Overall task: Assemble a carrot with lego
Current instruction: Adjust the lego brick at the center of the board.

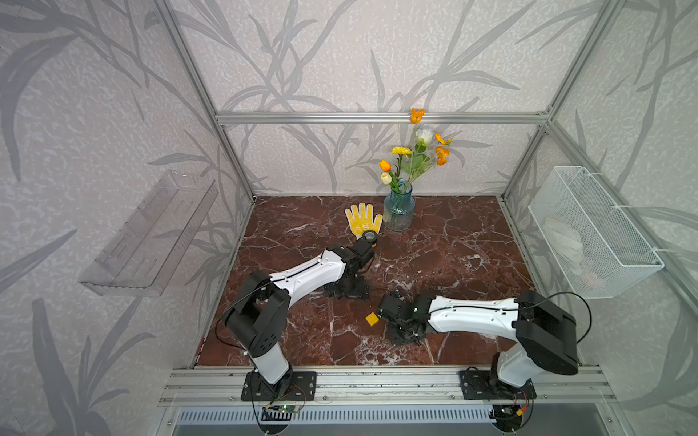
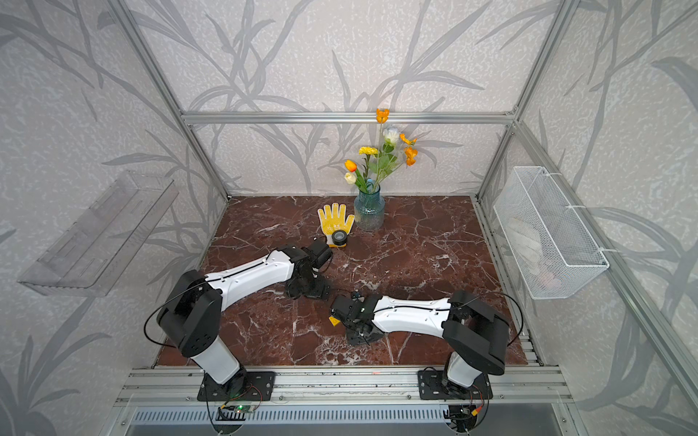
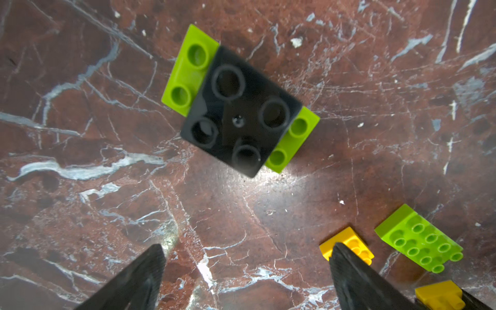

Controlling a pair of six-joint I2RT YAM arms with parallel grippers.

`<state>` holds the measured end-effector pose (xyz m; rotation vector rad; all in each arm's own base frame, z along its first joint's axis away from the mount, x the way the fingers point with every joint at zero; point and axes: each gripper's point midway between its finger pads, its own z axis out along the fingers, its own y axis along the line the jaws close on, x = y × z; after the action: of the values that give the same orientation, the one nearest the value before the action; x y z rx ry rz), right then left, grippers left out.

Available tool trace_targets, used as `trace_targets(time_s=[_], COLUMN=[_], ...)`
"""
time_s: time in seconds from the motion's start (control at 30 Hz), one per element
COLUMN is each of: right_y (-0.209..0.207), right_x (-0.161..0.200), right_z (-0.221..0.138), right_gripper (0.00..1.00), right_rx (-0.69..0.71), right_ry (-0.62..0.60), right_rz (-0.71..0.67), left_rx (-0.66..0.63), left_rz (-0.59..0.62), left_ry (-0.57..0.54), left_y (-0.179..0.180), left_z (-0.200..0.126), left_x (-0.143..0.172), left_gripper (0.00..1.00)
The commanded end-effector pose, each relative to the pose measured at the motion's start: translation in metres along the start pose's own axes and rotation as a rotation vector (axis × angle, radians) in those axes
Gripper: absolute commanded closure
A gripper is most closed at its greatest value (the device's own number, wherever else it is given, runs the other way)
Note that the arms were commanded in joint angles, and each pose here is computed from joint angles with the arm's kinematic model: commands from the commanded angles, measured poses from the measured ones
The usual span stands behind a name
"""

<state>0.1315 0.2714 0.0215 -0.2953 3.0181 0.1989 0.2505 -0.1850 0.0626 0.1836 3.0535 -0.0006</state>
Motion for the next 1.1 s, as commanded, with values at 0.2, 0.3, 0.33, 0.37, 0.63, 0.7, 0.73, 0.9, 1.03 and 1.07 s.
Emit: trace_targets(time_s=[0.2,0.3,0.33,0.37,0.63,0.7,0.73,0.9,1.03,1.07], right_y=[0.007,-0.001,-0.004,-0.007,-0.027,-0.034,-0.037,-0.037,-0.034,-0.034], right_x=[-0.018,-0.024,-0.026,-0.029,-0.056,-0.061,-0.064,-0.076,-0.084,-0.086], right_z=[0.006,0.007,0.008,0.008,0.001,-0.005,-0.008,-0.023,-0.024,-0.022], right_gripper=[0.82,0.82,0.82,0.82,0.82,0.82,0.82,0.82,0.81,0.81], right_rx=[0.015,0.024,0.026,0.028,0.035,0.058,0.06,0.03,0.032,0.037], right_ry=[-0.015,-0.015,-0.015,-0.016,-0.035,-0.054,-0.063,-0.1,-0.121,-0.121], right_rz=[0.031,0.042,0.045,0.048,0.036,0.016,0.005,-0.125,-0.239,-0.271], left_rx=[-0.014,-0.018,-0.019,-0.02,-0.014,-0.016,-0.016,-0.018,-0.017,-0.017], left_rz=[0.01,0.007,0.004,0.004,-0.003,-0.005,-0.005,0.004,0.005,0.005], left_ry=[-0.005,-0.004,-0.004,-0.002,0.002,0.002,0.002,0.008,0.009,0.007], left_y=[0.007,0.01,0.011,0.012,0.013,0.014,0.014,0.012,0.011,0.012], left_z=[-0.006,-0.006,-0.006,-0.006,-0.005,-0.004,-0.004,-0.003,-0.003,-0.003], left_x=[-0.003,-0.003,-0.003,-0.002,-0.005,-0.007,-0.007,-0.009,-0.011,-0.011], left_gripper=[0.03,0.03,0.03,0.03,0.03,0.03,0.03,0.03,0.03,0.03])
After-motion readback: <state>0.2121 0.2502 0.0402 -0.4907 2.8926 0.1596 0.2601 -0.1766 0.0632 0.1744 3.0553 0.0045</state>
